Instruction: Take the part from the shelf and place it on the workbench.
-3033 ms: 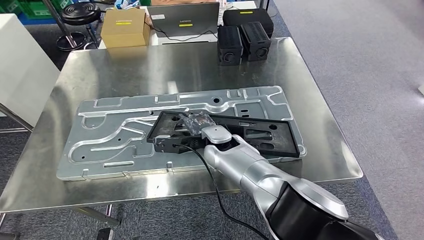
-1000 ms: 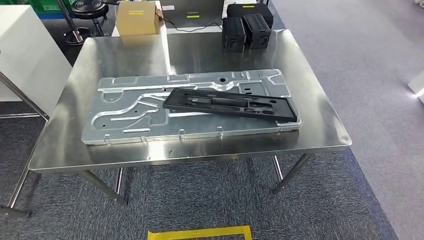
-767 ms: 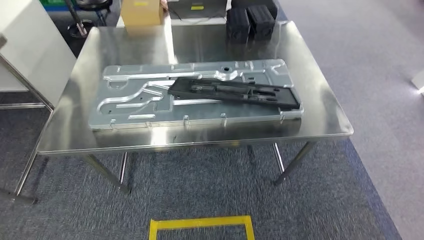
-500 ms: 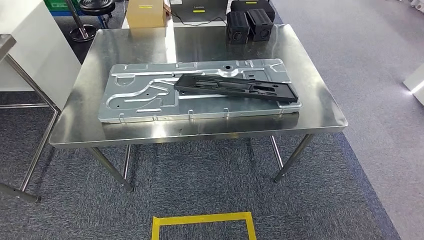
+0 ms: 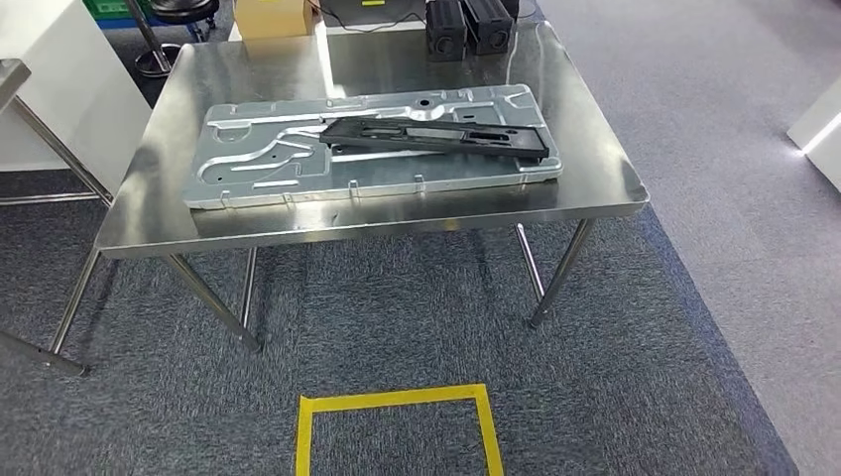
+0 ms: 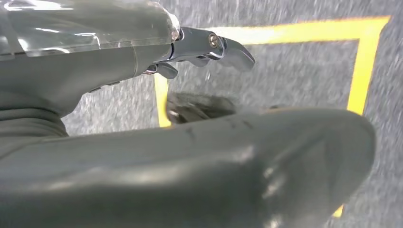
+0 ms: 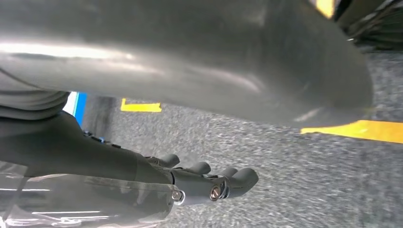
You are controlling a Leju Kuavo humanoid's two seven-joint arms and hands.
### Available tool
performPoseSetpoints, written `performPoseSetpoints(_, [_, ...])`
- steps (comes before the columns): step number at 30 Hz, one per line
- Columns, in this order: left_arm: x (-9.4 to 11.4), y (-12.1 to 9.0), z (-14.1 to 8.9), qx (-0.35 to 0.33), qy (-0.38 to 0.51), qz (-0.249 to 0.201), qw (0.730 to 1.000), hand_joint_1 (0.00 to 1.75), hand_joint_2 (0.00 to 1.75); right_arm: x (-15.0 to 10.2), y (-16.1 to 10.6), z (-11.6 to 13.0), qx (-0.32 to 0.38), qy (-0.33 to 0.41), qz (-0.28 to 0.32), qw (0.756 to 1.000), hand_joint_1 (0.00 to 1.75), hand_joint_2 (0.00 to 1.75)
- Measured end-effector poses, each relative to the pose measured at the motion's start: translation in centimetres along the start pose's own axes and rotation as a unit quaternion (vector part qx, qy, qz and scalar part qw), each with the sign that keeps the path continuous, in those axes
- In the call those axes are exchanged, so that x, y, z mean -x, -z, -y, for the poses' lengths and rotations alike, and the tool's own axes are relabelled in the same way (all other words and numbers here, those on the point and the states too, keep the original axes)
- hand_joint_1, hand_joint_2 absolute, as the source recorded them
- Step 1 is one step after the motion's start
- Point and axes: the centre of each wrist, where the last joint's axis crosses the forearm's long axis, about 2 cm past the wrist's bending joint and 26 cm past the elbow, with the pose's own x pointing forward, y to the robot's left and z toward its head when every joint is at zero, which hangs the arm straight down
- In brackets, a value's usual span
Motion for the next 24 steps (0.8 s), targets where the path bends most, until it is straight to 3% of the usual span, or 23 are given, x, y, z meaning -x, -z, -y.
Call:
performPoseSetpoints(12, [-0.8,0.4,-1.7,-0.012,0.017,0.021,1.000,0.00,0.00,-0.6,0.0,-1.9,-0.036,-0.030,-0.024,0.999,0.00,0.00])
performPoseSetpoints(24, [-1.0,0.5,-2.7,-0.021,0.023,0.026,0.999,0.00,0.00,-1.8,0.0,-1.9,-0.034,-0.054,0.015,0.998,0.00,0.00])
